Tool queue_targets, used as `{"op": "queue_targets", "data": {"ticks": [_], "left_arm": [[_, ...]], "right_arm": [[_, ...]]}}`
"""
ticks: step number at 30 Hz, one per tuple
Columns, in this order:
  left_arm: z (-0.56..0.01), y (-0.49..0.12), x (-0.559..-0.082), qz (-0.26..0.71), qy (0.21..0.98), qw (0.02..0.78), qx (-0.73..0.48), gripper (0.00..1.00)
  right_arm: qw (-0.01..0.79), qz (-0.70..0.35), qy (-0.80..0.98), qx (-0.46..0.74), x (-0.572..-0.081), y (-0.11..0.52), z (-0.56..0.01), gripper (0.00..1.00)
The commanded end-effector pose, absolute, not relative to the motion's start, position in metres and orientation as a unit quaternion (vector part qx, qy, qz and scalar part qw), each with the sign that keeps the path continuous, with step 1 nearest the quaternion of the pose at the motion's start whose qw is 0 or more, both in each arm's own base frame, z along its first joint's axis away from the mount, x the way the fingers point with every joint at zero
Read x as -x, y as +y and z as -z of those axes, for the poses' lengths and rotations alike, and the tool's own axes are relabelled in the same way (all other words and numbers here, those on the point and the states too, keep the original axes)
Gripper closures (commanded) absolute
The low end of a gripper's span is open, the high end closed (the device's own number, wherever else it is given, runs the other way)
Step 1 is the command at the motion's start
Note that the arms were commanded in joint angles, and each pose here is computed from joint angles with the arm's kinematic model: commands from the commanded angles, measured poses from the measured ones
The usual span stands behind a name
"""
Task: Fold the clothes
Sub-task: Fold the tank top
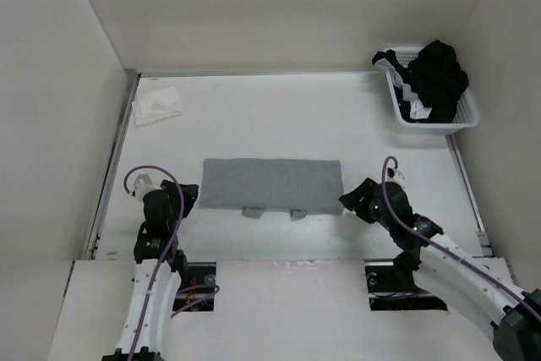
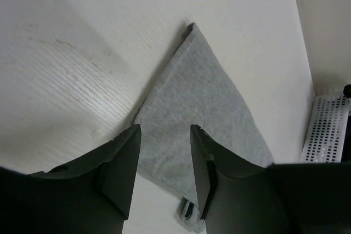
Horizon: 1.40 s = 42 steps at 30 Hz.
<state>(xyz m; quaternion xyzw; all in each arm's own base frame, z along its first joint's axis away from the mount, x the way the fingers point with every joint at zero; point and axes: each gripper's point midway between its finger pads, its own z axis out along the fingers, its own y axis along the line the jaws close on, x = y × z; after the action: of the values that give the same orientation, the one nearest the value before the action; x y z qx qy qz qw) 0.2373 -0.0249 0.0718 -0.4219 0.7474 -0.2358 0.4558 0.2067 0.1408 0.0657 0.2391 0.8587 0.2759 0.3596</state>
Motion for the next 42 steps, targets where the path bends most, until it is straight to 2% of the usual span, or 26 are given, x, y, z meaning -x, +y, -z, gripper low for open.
{"op": "queue_targets", "data": {"ticks": [1,3,11,15,16,19,20,22,27,32,36,42], "left_arm": [[-0.121,-0.025,-0.253,0.259,0.718,0.51,0.397,0.6],[-0.131,-0.03,-0.258,0.267,0.713,0.522,0.384,0.6],[-0.136,-0.049,-0.27,0.293,0.715,0.529,0.351,0.61],[-0.137,-0.055,-0.275,0.303,0.714,0.53,0.344,0.61],[-0.137,-0.058,-0.276,0.306,0.714,0.53,0.341,0.62],[-0.139,-0.07,-0.279,0.32,0.715,0.529,0.326,0.63],[-0.14,-0.076,-0.28,0.325,0.716,0.529,0.319,0.63],[-0.137,-0.09,-0.28,0.33,0.723,0.524,0.304,0.63],[-0.134,-0.144,-0.275,0.347,0.744,0.513,0.252,0.63],[-0.155,-0.194,-0.269,0.388,0.742,0.507,0.204,0.62],[-0.174,-0.21,-0.265,0.413,0.733,0.507,0.187,0.62],[-0.182,-0.195,-0.26,0.418,0.725,0.512,0.194,0.62]], "right_arm": [[0.408,-0.268,0.842,-0.229,-0.23,0.138,-0.087,0.41],[0.41,-0.259,0.847,-0.22,-0.246,0.136,-0.082,0.38],[0.363,-0.296,0.857,-0.215,-0.276,0.149,-0.056,0.45],[0.331,-0.33,0.857,-0.215,-0.281,0.167,-0.049,0.59],[0.324,-0.338,0.857,-0.215,-0.283,0.172,-0.047,0.65],[0.327,-0.339,0.854,-0.221,-0.292,0.174,-0.05,0.92],[0.341,-0.333,0.848,-0.231,-0.295,0.169,-0.054,0.97],[0.371,-0.312,0.837,-0.254,-0.297,0.152,-0.063,1.0],[0.426,-0.251,0.825,-0.275,-0.285,0.108,-0.095,1.0],[0.483,-0.202,0.814,-0.251,-0.282,0.084,-0.157,1.0],[0.494,-0.194,0.826,-0.191,-0.285,0.115,-0.196,1.0],[0.468,-0.163,0.864,-0.085,-0.283,0.202,-0.204,0.99]]}}
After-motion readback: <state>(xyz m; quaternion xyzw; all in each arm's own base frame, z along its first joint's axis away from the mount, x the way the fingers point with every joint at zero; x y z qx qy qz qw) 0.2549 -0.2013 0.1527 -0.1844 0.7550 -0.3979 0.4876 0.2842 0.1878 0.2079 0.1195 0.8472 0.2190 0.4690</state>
